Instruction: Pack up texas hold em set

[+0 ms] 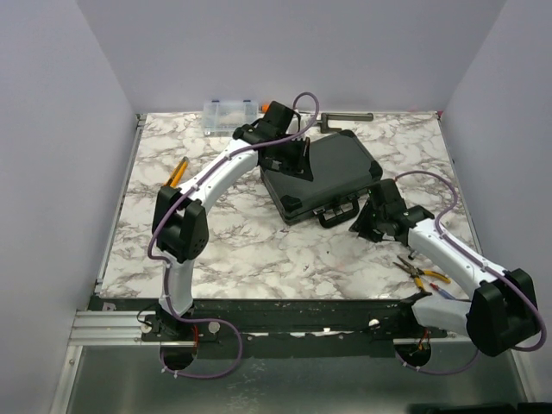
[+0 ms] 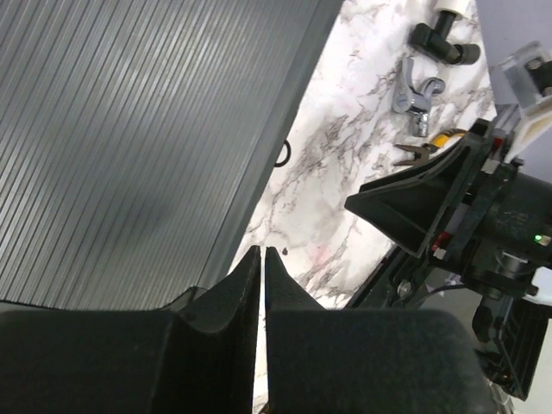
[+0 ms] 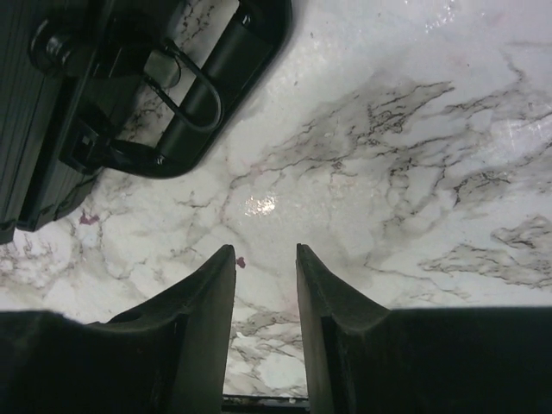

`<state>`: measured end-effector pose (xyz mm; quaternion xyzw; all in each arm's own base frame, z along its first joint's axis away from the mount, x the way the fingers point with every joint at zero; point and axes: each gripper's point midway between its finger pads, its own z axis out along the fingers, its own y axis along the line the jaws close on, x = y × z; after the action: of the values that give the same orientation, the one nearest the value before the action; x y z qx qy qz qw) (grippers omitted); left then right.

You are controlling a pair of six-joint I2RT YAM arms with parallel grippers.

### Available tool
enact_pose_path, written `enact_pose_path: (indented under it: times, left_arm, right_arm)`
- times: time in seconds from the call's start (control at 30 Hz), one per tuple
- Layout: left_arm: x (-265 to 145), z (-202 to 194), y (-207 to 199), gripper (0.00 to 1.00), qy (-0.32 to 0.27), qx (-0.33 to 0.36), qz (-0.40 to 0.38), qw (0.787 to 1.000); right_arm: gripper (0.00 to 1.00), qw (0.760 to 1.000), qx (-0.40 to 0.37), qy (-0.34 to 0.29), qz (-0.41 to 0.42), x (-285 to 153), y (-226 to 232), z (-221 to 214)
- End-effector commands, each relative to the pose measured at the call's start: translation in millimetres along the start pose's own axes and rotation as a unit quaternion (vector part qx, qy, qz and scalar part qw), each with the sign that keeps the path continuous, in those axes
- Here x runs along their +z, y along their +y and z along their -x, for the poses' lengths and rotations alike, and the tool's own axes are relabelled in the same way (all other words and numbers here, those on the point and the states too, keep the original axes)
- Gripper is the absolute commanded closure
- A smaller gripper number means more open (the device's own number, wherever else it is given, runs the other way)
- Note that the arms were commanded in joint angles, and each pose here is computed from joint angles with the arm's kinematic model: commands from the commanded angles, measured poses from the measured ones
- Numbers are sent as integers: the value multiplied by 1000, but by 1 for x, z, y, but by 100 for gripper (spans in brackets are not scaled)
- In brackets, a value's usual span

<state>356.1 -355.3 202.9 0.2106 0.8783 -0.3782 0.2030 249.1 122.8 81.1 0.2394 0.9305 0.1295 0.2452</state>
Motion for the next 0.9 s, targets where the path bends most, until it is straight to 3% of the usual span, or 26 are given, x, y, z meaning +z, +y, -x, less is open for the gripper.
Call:
enact_pose_path:
  times: [0.0, 0.47, 0.87]
  left_arm:
    - [16, -8, 15, 97, 13, 0, 33, 999]
    - [33, -55, 45, 100, 63, -26, 75, 995]
    - [33, -87, 58, 100, 80, -39, 88, 992]
  right_arm:
    - [63, 999, 31, -28, 21, 9, 14, 18]
    - [68, 994, 90, 39, 55, 52, 14, 9]
    - [75, 989, 126, 61, 45, 74, 1, 0]
